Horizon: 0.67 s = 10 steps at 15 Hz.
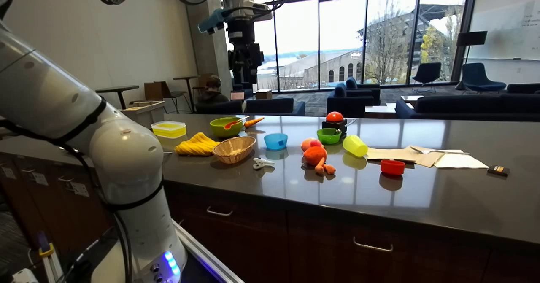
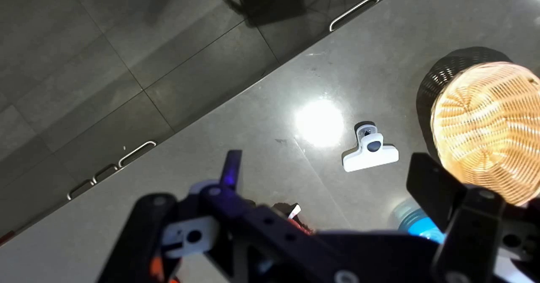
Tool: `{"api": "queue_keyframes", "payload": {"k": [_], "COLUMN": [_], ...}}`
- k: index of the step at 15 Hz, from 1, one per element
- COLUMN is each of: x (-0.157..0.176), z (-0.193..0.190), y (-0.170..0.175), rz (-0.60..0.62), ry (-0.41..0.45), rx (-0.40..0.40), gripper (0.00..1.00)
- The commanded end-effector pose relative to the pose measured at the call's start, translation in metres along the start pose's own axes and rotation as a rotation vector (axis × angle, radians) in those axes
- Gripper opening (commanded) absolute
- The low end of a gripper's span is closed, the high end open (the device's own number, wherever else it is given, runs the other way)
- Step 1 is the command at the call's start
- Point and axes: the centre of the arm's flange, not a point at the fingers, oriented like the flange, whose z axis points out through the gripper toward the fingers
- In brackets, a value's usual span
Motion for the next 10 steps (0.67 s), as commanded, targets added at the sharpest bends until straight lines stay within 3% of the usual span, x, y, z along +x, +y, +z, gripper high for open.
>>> {"api": "queue_keyframes", "payload": {"k": [1,2,3,8,10], "x": [0.017,0.037,0.050,0.057,0.075], "z": [-0.008,-0.028,-0.063,-0.183,-0.228], "y": [0.000,0.002,0.006,0.031,0.035], "rz": [0.034,0.083,0.124,0.249,0.307], "ry": [0.024,0.055,0.139,0.424,0.532], "rx": [0.007,0.030,0.039,0.069,0.034], "gripper": [1.00,1.00,1.00,1.00,1.00]}}
